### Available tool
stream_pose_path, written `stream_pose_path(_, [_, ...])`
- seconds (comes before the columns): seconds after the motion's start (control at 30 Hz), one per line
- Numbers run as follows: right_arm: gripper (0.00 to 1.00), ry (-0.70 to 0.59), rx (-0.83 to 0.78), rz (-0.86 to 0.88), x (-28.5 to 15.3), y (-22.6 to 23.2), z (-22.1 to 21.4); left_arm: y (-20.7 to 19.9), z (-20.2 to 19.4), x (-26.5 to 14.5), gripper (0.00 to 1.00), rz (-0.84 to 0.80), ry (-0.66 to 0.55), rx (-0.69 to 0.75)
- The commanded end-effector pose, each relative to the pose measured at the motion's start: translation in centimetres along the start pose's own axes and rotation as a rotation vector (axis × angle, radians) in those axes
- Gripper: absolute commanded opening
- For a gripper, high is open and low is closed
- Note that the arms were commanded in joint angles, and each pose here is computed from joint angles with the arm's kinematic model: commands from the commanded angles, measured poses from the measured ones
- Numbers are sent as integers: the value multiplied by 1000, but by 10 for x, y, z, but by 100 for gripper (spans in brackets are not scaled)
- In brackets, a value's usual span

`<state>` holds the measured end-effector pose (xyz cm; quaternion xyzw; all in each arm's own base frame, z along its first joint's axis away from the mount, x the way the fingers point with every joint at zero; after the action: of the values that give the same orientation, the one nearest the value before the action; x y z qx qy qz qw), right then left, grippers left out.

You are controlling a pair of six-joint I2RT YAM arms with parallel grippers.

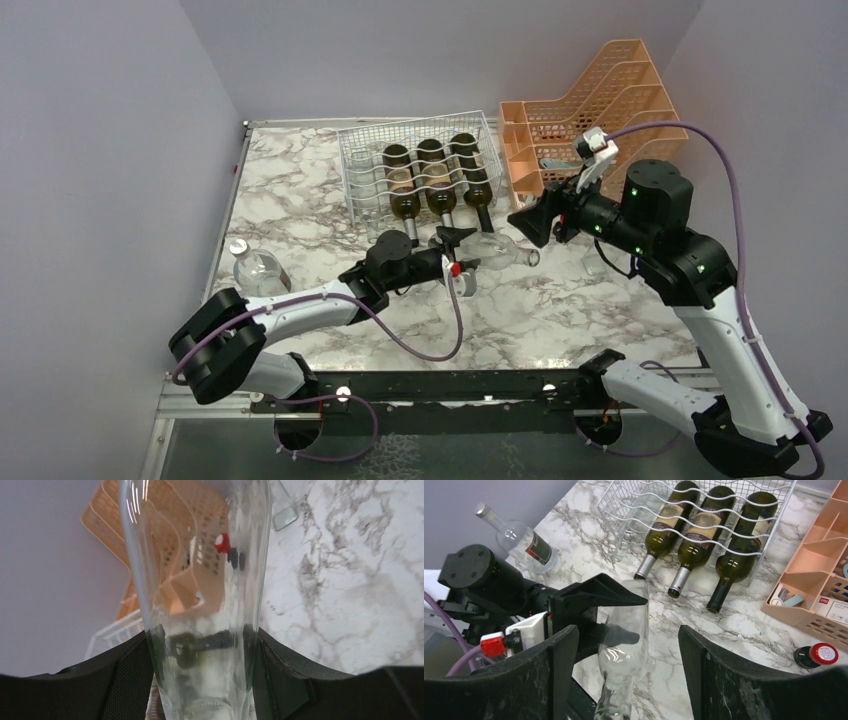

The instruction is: Put the wine bottle on the wine rack

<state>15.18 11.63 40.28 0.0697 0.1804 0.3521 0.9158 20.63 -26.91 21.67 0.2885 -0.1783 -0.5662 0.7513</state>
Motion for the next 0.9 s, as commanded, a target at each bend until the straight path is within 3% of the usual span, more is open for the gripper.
stream_pose_path(0.0, [76,83,-56,26,0,-2,-7,41,40,2,0,56,-107,465])
stream_pose_path(0.3, [83,220,-41,117,24,-6,-30,70,54,8,0,75,-23,745])
stream_pose_path(0.6, [83,307,-4,110,44,-16,-58,82,62,16,0,50,13,835])
stream_pose_path(0.87, [69,362,26,116,62,-22,-77,83,60,20,0,14,40,831])
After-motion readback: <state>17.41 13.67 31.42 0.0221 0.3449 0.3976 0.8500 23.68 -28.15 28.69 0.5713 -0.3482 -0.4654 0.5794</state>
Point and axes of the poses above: each gripper's point midway between its finger pads, its own x axis out along the fingers, its own y axis along the line the jaws close on, z = x × y, the point moved 10 cm from there along -x, back along the fingers, and after that the axes turned 1 degree about x, right-handed, at the moved point
